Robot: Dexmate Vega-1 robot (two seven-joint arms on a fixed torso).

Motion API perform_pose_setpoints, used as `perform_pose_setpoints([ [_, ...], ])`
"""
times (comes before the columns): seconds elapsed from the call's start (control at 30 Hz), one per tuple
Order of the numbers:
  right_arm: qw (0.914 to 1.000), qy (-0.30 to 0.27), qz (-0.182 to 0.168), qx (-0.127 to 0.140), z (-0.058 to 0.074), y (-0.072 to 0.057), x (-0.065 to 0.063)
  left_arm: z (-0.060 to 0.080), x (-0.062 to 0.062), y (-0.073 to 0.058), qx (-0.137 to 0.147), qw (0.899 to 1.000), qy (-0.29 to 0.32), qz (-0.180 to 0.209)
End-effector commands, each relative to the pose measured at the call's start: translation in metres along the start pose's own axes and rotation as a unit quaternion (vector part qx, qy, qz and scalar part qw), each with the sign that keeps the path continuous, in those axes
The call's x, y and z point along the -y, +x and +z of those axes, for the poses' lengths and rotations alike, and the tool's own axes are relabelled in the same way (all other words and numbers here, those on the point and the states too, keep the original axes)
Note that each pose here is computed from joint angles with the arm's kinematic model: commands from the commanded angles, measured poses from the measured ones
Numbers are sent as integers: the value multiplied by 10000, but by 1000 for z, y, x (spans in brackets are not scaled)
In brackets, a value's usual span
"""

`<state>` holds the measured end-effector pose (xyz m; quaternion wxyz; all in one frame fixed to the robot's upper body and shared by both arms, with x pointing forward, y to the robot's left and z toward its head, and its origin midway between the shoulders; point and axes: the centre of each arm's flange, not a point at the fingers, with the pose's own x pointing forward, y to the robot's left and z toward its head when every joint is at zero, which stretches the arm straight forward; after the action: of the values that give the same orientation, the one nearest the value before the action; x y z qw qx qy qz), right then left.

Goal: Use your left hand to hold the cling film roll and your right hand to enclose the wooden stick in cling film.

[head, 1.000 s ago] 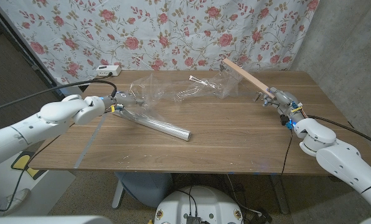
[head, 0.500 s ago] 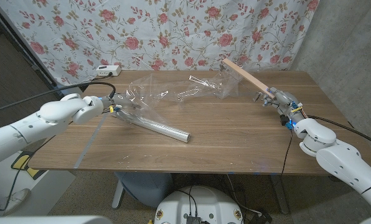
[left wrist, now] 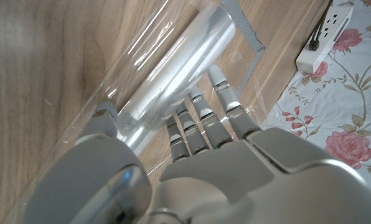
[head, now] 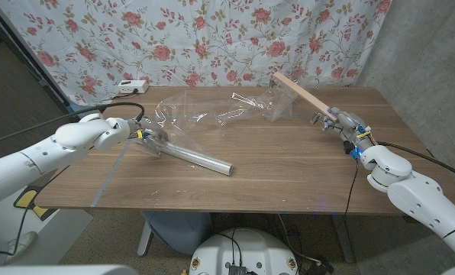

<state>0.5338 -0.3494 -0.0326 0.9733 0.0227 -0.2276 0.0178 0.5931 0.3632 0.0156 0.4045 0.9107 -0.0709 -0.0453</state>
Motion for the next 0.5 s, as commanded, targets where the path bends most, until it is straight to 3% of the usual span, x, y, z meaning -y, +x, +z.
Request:
perform_pose_setpoints([
  [0.03, 10000, 3, -36, 2, 0, 0, 2, 3, -3, 8, 23, 9998, -21, -183],
  [0.5, 10000, 11, -92, 13, -1, -2, 5, 12, -7, 11, 143, 9997, -155, -124],
])
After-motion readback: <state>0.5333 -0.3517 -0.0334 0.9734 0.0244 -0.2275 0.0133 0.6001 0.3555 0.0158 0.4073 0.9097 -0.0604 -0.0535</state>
